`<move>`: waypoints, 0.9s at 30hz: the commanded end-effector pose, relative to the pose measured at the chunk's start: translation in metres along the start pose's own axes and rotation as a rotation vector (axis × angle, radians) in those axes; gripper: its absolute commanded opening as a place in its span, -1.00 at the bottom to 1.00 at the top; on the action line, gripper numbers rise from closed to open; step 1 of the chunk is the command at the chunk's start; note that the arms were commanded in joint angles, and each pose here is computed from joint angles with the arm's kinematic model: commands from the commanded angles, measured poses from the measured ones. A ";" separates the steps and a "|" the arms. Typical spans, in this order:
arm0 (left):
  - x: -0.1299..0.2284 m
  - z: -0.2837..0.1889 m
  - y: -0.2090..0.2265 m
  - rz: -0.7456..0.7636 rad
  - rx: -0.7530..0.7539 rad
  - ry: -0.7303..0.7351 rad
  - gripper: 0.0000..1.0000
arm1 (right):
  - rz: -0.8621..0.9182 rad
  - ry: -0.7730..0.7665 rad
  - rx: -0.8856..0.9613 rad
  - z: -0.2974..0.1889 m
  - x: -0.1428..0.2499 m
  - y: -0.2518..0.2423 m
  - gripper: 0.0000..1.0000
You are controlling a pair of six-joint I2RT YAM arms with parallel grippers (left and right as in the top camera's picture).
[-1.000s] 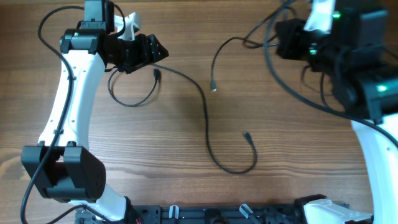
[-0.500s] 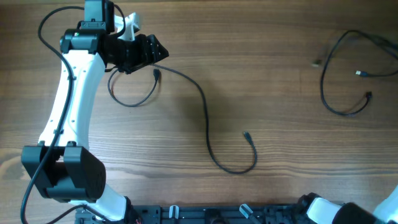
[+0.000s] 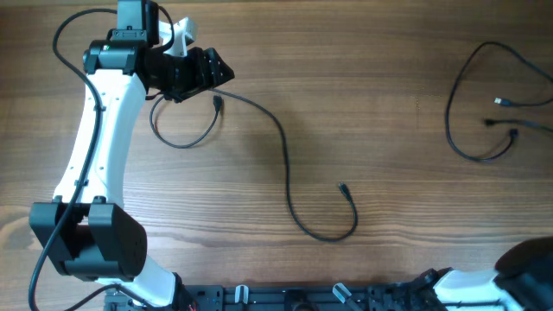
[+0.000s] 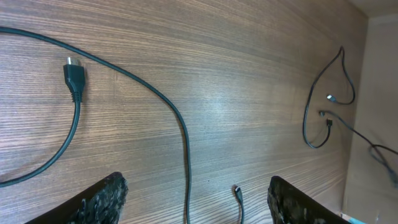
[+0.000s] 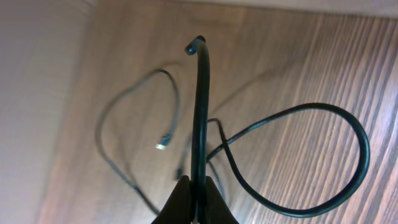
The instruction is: Untangle cables
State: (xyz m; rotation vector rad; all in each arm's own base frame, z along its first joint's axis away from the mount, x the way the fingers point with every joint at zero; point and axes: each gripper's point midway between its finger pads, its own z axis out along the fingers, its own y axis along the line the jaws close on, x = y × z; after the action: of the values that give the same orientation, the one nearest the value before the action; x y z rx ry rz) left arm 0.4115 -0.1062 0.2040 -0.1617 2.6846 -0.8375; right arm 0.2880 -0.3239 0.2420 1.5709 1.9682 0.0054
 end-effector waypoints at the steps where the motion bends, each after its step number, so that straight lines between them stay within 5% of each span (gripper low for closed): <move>1: 0.002 0.005 0.005 -0.016 -0.011 0.017 0.50 | 0.024 0.084 0.092 0.043 0.011 -0.021 -0.44; 2: 0.003 0.005 0.005 -0.017 -0.011 0.018 0.50 | 0.021 0.102 0.101 0.050 0.014 -0.023 -0.01; 3: 0.003 0.005 0.005 -0.018 -0.011 0.019 0.50 | 0.023 0.118 0.110 0.056 0.017 -0.025 0.62; 5: 0.003 0.005 0.005 -0.018 -0.012 0.020 0.50 | 0.027 0.147 0.100 0.061 0.022 -0.025 0.98; 17: 0.002 0.005 0.006 -0.016 -0.019 0.015 0.45 | -0.257 0.192 -0.458 -0.022 0.040 0.081 0.98; 27: -0.036 -0.054 0.010 -0.010 -0.179 -0.226 0.46 | -0.765 0.296 -0.683 -0.093 0.172 0.180 0.97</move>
State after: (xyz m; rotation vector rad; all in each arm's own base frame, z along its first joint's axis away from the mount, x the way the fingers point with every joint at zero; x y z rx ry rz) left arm 0.4232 -0.0895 0.2058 -0.2037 2.6599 -0.6967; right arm 0.3735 -0.1340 0.2976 0.6030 2.2863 0.5419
